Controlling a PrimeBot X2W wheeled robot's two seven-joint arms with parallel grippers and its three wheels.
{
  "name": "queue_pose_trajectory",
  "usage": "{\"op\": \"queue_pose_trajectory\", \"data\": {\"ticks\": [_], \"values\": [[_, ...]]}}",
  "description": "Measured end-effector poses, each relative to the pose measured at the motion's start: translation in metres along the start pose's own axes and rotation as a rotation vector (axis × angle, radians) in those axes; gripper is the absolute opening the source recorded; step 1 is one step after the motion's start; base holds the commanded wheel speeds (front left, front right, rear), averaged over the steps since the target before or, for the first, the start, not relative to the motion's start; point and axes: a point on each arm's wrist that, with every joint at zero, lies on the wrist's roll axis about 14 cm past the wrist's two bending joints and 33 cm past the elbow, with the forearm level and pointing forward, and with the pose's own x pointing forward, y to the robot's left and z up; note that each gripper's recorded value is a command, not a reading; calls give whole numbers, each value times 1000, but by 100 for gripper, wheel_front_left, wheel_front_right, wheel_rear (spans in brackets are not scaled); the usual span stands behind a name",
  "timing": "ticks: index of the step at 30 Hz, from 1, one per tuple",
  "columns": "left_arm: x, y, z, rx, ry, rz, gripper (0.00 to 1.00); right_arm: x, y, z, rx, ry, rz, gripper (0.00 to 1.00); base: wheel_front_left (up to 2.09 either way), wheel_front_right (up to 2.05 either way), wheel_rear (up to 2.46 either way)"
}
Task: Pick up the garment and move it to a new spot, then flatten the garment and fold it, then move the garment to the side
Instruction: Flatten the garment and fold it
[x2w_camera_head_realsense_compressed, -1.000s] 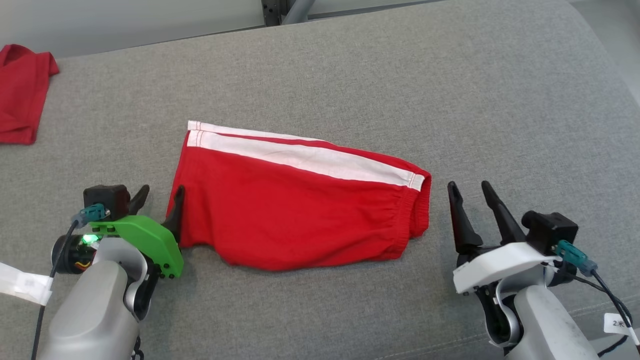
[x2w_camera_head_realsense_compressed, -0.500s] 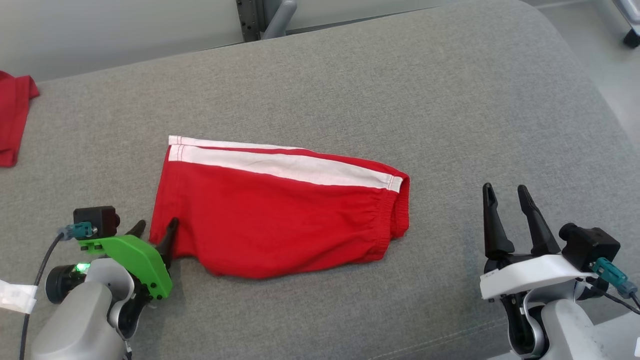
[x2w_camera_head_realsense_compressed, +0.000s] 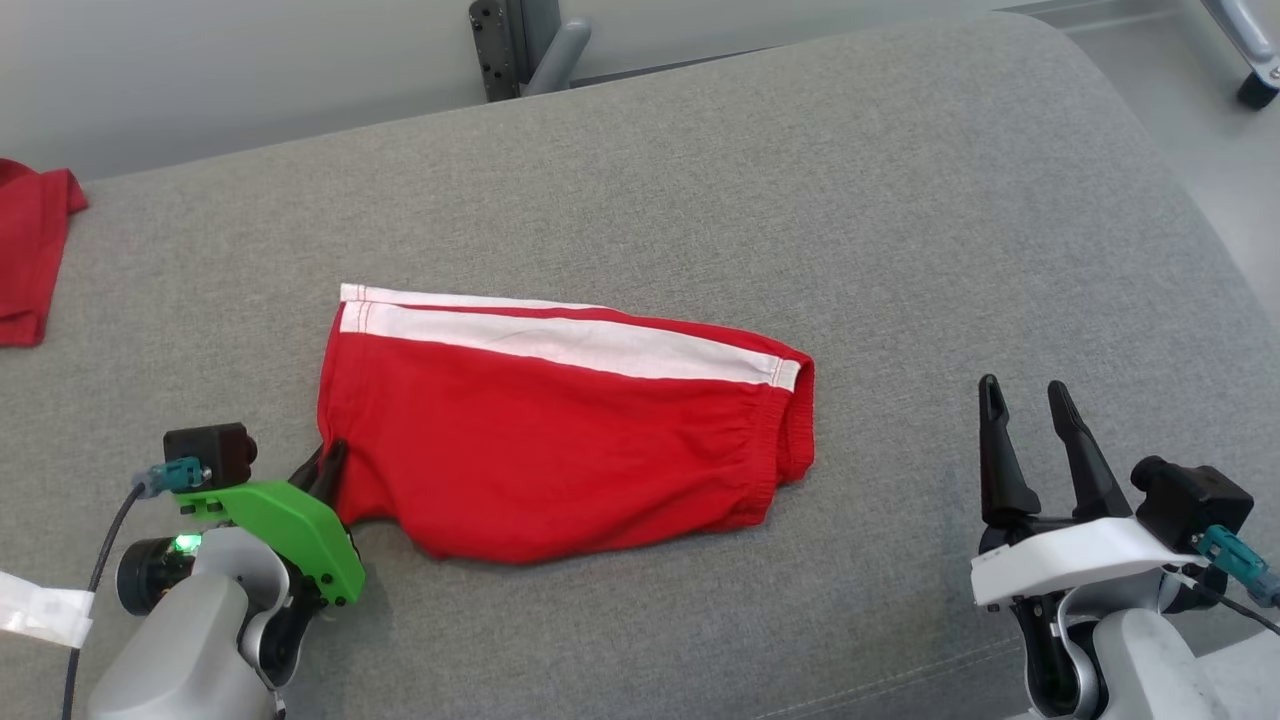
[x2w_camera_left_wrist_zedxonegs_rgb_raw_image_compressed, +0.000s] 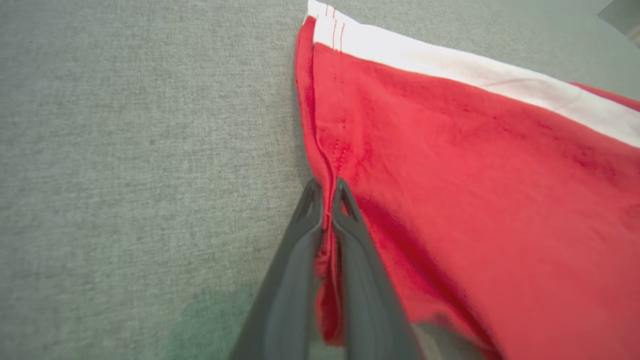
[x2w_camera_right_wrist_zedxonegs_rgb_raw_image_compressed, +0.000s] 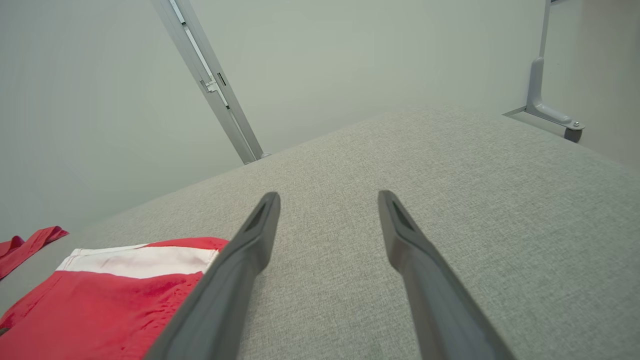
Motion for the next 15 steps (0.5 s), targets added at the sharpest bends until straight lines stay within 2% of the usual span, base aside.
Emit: {"op": "queue_pose_trajectory", "data": {"ticks": [10, 15], "values": [[-35, -1, 0, -85, -121, 7, 0, -7, 4, -5, 3, 14, 13, 100, 0, 0, 0], [-54, 5, -9, -140, -144, 51, 0, -11, 12, -11, 1, 33, 37, 100, 0, 0, 0]]}}
